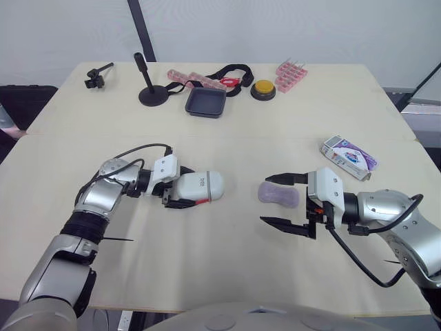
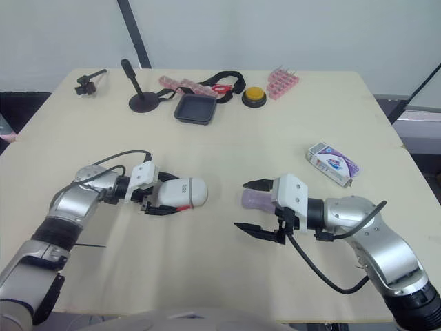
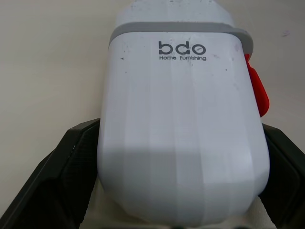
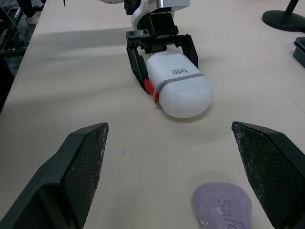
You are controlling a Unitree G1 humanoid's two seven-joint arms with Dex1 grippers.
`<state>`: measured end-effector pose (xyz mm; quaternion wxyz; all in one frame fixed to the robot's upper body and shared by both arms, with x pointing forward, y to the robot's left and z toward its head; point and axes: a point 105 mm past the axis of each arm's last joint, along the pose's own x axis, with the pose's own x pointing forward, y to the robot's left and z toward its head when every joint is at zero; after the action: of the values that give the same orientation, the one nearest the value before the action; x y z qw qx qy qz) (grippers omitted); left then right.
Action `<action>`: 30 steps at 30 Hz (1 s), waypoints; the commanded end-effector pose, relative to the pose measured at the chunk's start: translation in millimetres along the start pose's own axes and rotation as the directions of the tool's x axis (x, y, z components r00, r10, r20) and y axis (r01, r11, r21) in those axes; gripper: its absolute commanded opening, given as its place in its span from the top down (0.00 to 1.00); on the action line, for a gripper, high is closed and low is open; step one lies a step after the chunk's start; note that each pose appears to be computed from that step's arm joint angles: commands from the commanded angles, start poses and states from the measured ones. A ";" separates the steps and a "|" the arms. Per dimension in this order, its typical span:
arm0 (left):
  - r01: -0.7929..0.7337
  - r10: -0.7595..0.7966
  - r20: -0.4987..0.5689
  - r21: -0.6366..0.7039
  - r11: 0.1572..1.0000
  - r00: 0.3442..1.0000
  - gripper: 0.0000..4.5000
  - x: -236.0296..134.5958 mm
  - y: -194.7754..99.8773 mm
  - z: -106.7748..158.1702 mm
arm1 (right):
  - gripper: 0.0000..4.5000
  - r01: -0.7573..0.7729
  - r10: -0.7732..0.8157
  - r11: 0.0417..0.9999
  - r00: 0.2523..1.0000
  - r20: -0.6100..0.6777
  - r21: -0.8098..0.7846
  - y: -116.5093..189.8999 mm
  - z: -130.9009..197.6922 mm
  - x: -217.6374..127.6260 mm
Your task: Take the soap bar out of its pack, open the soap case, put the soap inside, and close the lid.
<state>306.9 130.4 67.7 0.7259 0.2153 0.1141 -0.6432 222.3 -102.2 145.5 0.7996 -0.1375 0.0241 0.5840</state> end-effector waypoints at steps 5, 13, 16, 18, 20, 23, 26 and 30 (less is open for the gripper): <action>-0.002 0.002 -0.008 0.020 1.000 1.000 0.22 -5.2 0.4 2.5 | 0.00 0.001 -0.001 1.000 1.000 0.019 -0.026 -1.7 11.4 0.5; -0.039 0.035 0.067 0.048 0.998 0.997 0.22 -18.9 -5.0 21.9 | 0.00 0.073 -0.073 0.983 0.997 -0.007 0.166 -20.8 8.2 3.1; -0.042 0.038 0.081 0.049 0.998 0.996 0.22 -21.3 -7.2 26.3 | 0.00 0.082 -0.080 0.977 0.997 -0.016 0.199 -23.3 9.5 4.1; -0.035 0.026 0.111 0.075 0.997 0.994 0.22 -31.0 -18.1 38.3 | 0.00 0.047 -0.055 0.888 0.998 0.004 0.457 -32.8 12.4 13.1; -0.034 0.023 0.132 0.086 0.996 0.991 0.22 -37.1 -26.1 47.0 | 0.00 -0.013 -0.002 0.799 1.000 0.025 0.601 -32.0 16.6 21.6; -0.049 0.037 0.158 0.074 0.996 0.987 0.22 -40.7 -31.8 54.9 | 0.00 -0.050 0.040 0.724 0.999 0.031 0.688 -28.6 18.6 30.5; -0.063 0.051 0.164 0.073 0.995 0.985 0.22 -39.5 -33.6 58.1 | 0.00 -0.061 0.069 0.680 0.997 0.019 0.731 -26.3 18.1 37.0; -0.060 0.047 0.160 0.075 0.995 0.986 0.22 -33.6 -38.1 57.2 | 0.00 -0.116 0.120 0.582 0.991 0.056 0.805 -25.1 21.0 52.4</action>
<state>260.4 134.2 117.6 0.7428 0.1869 0.0458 -0.6413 261.1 -60.3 150.8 0.7508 0.2194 0.2994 0.5463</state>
